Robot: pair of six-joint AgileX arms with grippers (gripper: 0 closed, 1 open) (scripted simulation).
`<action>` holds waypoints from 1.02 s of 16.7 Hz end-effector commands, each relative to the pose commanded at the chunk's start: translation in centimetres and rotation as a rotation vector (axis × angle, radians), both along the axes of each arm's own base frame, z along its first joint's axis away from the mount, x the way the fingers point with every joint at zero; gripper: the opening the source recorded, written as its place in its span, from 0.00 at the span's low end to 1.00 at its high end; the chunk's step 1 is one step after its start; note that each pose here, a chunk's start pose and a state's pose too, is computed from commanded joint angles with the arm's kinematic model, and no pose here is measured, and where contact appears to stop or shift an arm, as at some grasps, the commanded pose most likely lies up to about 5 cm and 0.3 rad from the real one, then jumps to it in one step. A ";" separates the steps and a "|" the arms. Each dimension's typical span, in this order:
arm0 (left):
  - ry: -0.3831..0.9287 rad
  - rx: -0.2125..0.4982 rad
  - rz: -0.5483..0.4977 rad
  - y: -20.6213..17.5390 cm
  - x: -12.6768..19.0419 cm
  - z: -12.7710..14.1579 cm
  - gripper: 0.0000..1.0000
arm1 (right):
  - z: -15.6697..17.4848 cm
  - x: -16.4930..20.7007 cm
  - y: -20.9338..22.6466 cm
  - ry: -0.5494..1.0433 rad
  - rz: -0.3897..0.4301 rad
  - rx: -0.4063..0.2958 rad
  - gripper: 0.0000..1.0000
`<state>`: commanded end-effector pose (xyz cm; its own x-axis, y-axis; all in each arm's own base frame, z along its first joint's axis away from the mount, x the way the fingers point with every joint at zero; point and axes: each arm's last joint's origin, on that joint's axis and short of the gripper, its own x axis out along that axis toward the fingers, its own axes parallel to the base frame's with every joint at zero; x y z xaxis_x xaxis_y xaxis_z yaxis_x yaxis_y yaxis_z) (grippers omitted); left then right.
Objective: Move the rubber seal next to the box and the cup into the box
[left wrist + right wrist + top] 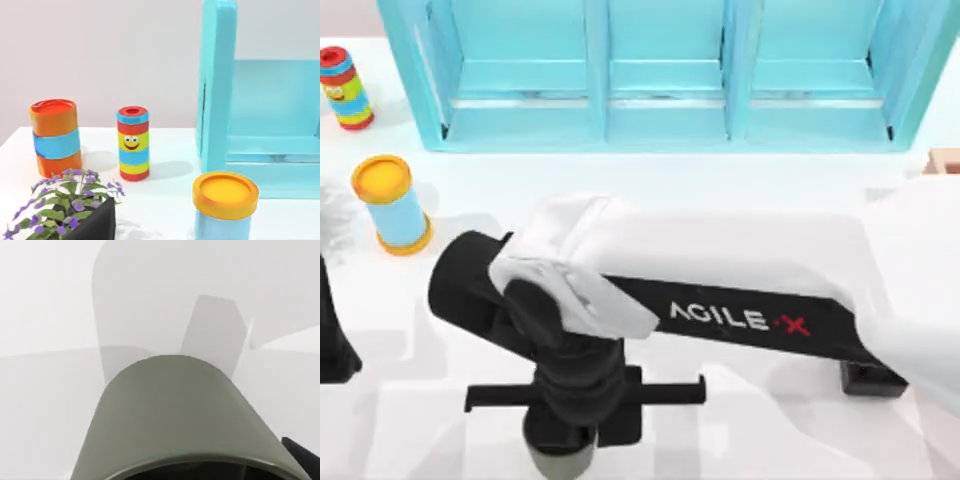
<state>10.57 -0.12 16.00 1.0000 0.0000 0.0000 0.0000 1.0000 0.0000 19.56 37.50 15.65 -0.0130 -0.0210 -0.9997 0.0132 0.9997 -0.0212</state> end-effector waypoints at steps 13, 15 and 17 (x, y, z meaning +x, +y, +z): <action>0.000 0.000 0.000 0.0 0.0 0.0 1.00 | 8.3 -0.7 -7.7 -0.015 0.004 0.024 0.00; 0.000 0.000 0.000 0.0 0.0 0.0 1.00 | 8.3 -0.4 -7.9 -0.015 0.004 0.024 0.00; 0.000 0.000 0.000 0.0 0.0 0.0 1.00 | 8.3 0.7 -9.1 -0.014 0.004 0.021 0.00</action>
<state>10.57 -0.12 16.00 1.0000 0.0000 0.0000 0.0000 1.0000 0.0000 20.27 28.43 23.93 0.0009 -0.0003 -1.0000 0.0095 1.0000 -0.0003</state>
